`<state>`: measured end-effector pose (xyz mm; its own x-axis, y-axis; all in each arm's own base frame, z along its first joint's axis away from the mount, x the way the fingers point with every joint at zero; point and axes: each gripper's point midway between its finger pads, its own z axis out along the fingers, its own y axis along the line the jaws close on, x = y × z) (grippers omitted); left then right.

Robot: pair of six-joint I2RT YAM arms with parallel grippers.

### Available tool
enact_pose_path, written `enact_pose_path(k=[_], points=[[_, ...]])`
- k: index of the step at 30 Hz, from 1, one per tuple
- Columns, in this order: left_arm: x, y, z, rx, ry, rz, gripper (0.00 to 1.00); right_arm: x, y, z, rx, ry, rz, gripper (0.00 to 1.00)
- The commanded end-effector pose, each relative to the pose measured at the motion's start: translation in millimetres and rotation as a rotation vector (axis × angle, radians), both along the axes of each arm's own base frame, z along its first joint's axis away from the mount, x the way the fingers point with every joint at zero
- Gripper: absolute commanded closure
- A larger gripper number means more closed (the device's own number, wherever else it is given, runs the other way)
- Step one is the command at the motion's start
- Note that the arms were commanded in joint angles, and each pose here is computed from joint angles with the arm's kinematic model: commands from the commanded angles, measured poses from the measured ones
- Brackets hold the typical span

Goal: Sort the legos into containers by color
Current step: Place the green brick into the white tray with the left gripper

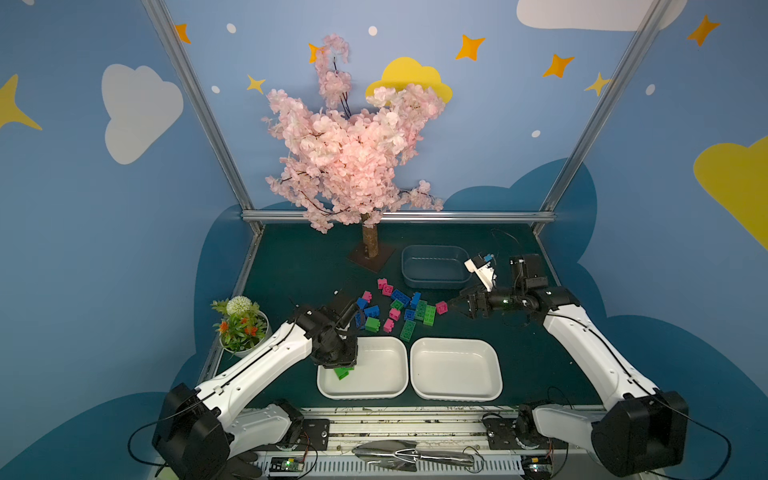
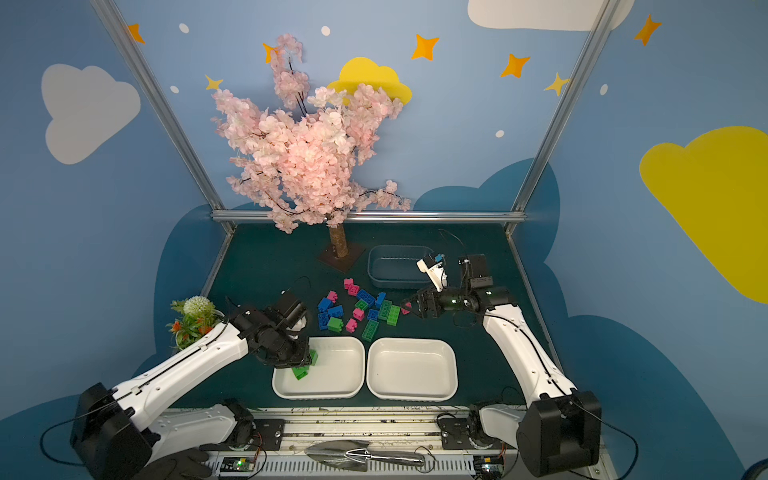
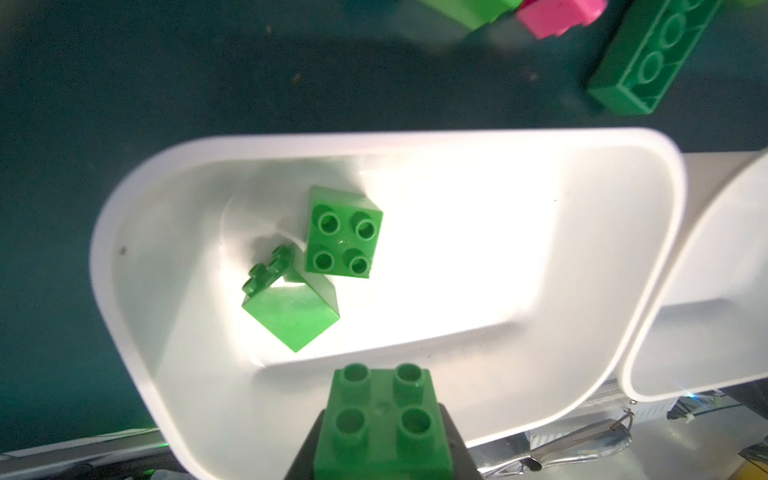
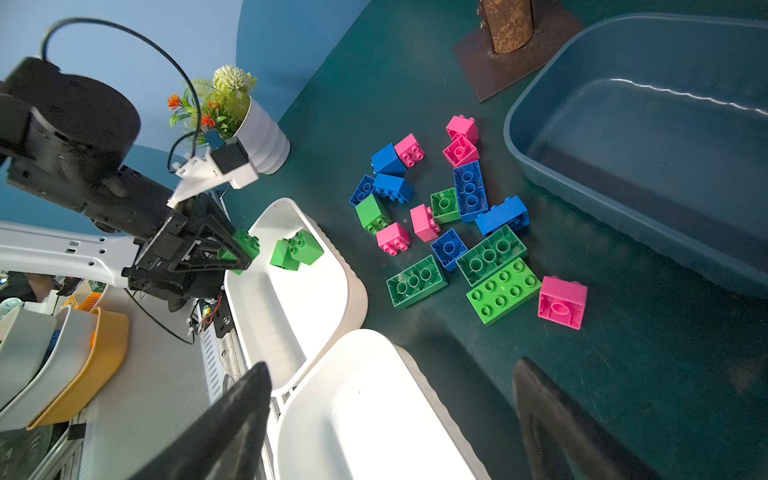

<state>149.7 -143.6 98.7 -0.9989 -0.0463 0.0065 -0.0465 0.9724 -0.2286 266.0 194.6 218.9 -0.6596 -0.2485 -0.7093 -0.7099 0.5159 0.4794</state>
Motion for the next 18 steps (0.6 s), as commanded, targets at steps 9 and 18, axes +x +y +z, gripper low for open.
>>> enact_pose_path(k=[9, 18], points=[[-21.4, 28.2, -25.0, 0.141, 0.088, 0.050, 0.68, -5.2, 1.9, -4.2, 0.013, 0.016, 0.025, 0.10], [-13.2, 31.4, -17.1, 0.188, 0.082, 0.024, 0.52, -5.4, 0.2, -3.0, 0.010, 0.014, 0.024, 0.10]])
